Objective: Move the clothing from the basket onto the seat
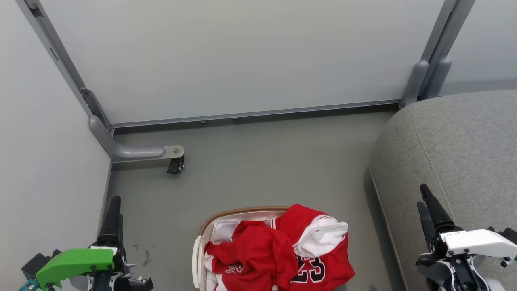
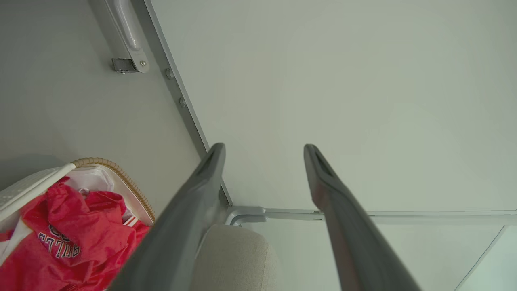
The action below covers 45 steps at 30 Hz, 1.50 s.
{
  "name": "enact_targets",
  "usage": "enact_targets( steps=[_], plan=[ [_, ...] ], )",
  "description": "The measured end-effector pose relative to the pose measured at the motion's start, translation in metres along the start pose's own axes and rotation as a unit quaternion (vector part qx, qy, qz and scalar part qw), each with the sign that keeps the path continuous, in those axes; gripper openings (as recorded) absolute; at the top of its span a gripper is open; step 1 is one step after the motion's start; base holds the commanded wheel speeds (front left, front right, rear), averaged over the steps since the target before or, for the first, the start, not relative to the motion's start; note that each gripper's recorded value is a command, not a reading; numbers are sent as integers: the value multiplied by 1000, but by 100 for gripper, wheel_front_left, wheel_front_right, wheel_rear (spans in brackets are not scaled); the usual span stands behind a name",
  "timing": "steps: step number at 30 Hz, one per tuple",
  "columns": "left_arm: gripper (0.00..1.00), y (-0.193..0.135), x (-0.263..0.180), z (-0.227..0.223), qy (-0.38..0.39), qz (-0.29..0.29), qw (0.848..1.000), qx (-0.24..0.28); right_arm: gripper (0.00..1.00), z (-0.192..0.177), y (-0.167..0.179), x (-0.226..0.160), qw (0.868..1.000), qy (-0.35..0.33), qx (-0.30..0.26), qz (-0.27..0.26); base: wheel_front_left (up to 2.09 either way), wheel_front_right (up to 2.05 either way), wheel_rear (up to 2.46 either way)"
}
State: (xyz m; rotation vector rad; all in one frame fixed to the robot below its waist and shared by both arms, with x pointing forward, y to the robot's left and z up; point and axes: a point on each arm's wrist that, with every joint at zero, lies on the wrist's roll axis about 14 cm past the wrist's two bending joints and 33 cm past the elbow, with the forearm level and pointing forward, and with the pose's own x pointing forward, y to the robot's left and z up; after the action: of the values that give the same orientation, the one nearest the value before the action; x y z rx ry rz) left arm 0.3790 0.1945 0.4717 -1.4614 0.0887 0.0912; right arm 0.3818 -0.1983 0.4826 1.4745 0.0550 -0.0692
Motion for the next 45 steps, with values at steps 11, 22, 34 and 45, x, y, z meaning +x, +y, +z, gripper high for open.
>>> enact_targets(
  steps=[11, 22, 34, 45],
  plan=[
    [100, -5, 2, -4, 3, -5, 990, 139, 100, 3, 10, 3, 992, -7, -128, 12, 0, 0, 0],
    [100, -3, 4, -9, 8, -1, 968, 249, 100, -4, 20, 8, 971, -4, -239, 29, 0, 0, 0],
    [100, 9, 3, -21, 29, 10, 935, 354, 100, -13, 21, 12, 942, 2, -335, 37, 0, 0, 0],
    [100, 5, 6, -31, 39, -6, 902, 431, 100, -18, 24, 15, 915, 1, -402, 45, 0, 0, 0]
  ],
)
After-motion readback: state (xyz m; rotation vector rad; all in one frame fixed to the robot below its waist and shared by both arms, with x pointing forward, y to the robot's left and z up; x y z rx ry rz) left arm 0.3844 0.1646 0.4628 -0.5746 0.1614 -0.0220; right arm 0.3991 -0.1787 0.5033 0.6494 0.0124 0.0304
